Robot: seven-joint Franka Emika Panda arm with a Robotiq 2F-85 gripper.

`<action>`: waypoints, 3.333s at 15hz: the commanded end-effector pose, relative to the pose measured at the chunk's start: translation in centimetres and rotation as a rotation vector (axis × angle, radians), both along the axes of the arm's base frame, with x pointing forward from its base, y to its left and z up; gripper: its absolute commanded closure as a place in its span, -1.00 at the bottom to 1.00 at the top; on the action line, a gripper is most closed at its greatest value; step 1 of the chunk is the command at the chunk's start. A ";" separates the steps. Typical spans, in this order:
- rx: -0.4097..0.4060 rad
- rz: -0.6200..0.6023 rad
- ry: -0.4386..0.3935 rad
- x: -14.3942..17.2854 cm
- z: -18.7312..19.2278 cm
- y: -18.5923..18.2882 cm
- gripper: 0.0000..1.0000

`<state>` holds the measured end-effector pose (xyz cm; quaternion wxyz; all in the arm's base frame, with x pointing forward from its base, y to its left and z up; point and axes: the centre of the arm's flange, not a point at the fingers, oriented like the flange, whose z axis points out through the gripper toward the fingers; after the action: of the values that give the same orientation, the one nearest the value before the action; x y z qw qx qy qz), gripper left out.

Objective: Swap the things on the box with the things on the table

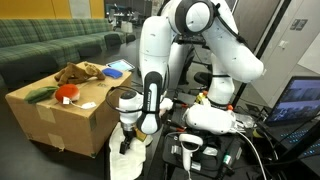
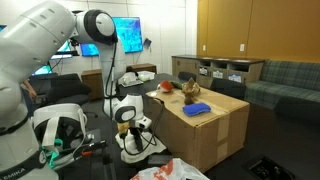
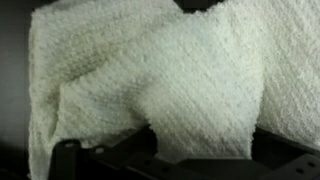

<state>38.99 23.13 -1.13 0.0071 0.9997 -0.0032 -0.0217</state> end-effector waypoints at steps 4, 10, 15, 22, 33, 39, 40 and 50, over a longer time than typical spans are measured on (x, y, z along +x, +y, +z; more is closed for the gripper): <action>-0.026 0.011 -0.024 0.1 -2.3 0.9 -0.49; -0.037 0.072 -0.035 -0.4 -0.1 1.5 0.42; -0.063 0.108 -0.057 -2.1 2.7 1.0 0.88; -0.151 0.157 -0.064 -4.5 9.4 -2.8 0.82; -0.184 0.161 -0.185 0.7 25.9 -9.6 0.81; -0.164 0.158 -0.278 3.5 32.8 -12.2 0.81; -0.157 0.157 -0.298 3.8 33.8 -12.2 0.82; -0.026 0.187 -0.506 4.4 43.0 -11.1 0.84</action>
<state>45.34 11.93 37.78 0.0530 0.9725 0.0826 0.2111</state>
